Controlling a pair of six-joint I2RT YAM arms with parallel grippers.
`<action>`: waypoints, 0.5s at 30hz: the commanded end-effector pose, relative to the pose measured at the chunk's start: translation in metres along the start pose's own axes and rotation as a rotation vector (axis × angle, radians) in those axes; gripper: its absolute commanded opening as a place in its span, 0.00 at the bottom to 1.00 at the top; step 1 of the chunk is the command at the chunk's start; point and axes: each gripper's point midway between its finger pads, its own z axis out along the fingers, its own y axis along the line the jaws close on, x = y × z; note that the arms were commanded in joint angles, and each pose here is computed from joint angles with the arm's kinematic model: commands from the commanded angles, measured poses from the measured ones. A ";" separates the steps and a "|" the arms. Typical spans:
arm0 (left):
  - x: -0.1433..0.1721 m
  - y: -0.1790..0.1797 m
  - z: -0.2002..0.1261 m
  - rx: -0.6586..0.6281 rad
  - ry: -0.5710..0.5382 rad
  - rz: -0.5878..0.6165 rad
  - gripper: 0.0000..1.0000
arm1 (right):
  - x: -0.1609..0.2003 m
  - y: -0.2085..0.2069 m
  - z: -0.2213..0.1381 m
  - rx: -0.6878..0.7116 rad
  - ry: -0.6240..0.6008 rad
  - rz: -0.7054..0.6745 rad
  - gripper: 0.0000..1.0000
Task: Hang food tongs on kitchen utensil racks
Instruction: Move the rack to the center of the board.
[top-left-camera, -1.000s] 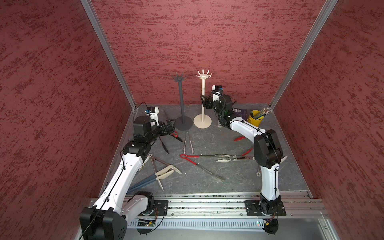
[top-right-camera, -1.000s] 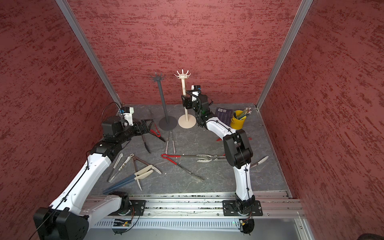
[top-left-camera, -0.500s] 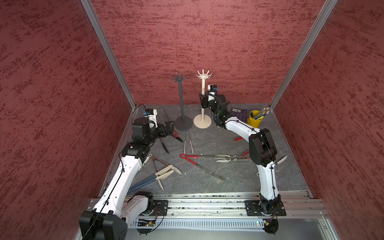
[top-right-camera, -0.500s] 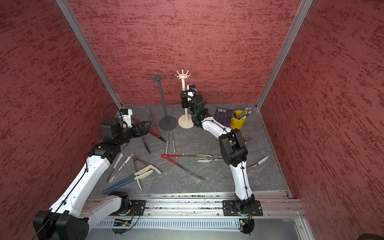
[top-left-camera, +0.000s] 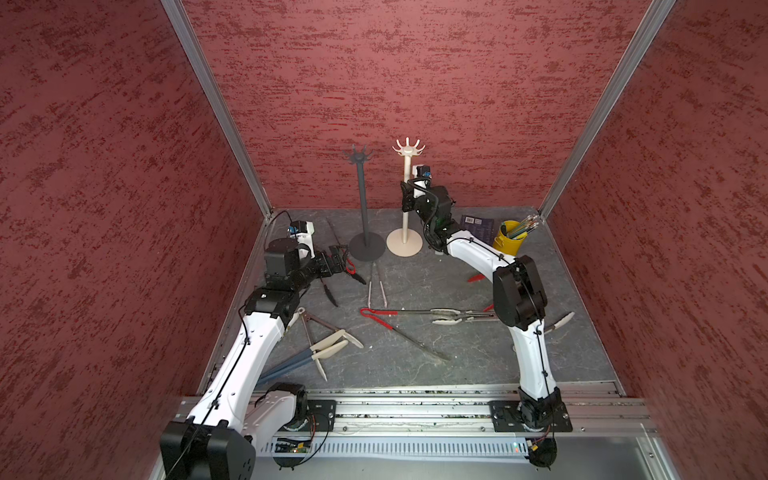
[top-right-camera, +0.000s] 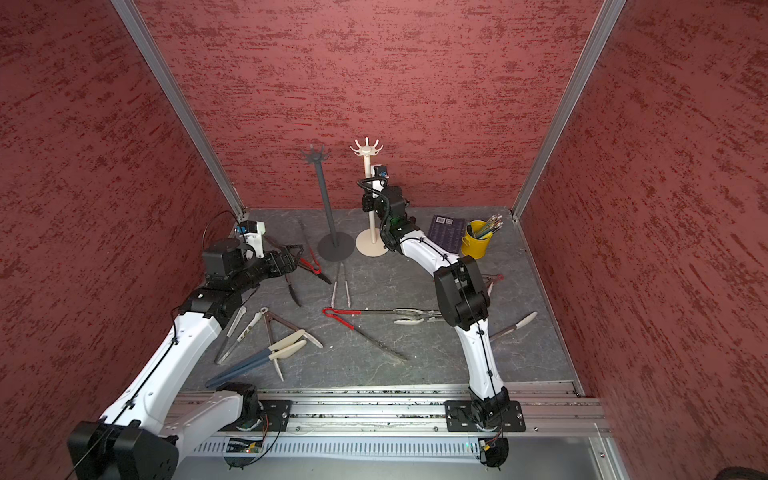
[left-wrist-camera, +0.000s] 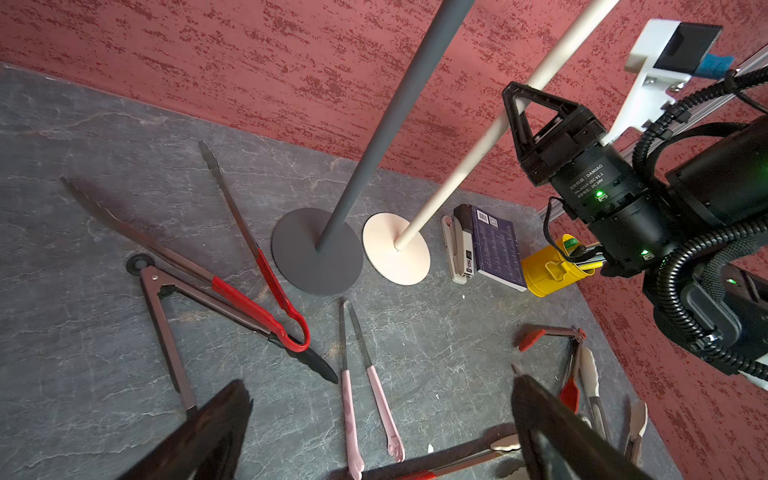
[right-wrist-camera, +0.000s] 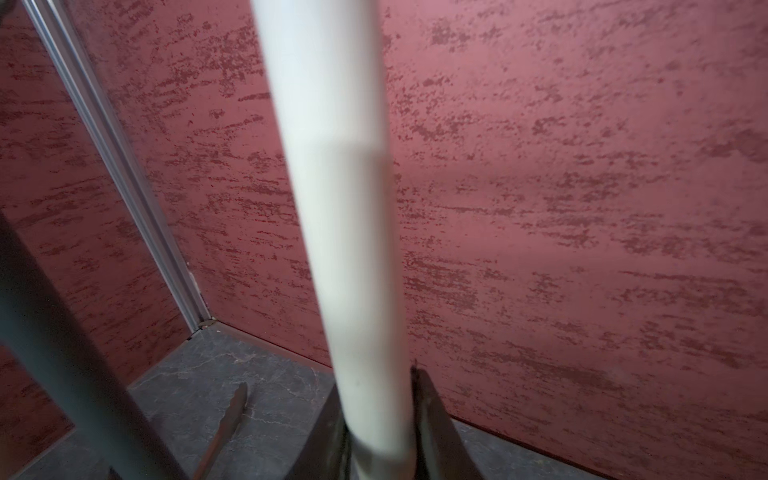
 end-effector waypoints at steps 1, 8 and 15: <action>-0.002 0.001 0.000 0.011 -0.012 -0.010 1.00 | -0.010 0.007 0.002 -0.007 -0.023 0.019 0.15; -0.002 0.001 0.003 0.014 -0.011 -0.016 1.00 | -0.022 0.017 -0.010 -0.012 -0.038 -0.022 0.01; -0.004 -0.002 0.008 0.032 -0.013 -0.033 1.00 | -0.041 0.026 -0.034 -0.010 -0.060 -0.059 0.00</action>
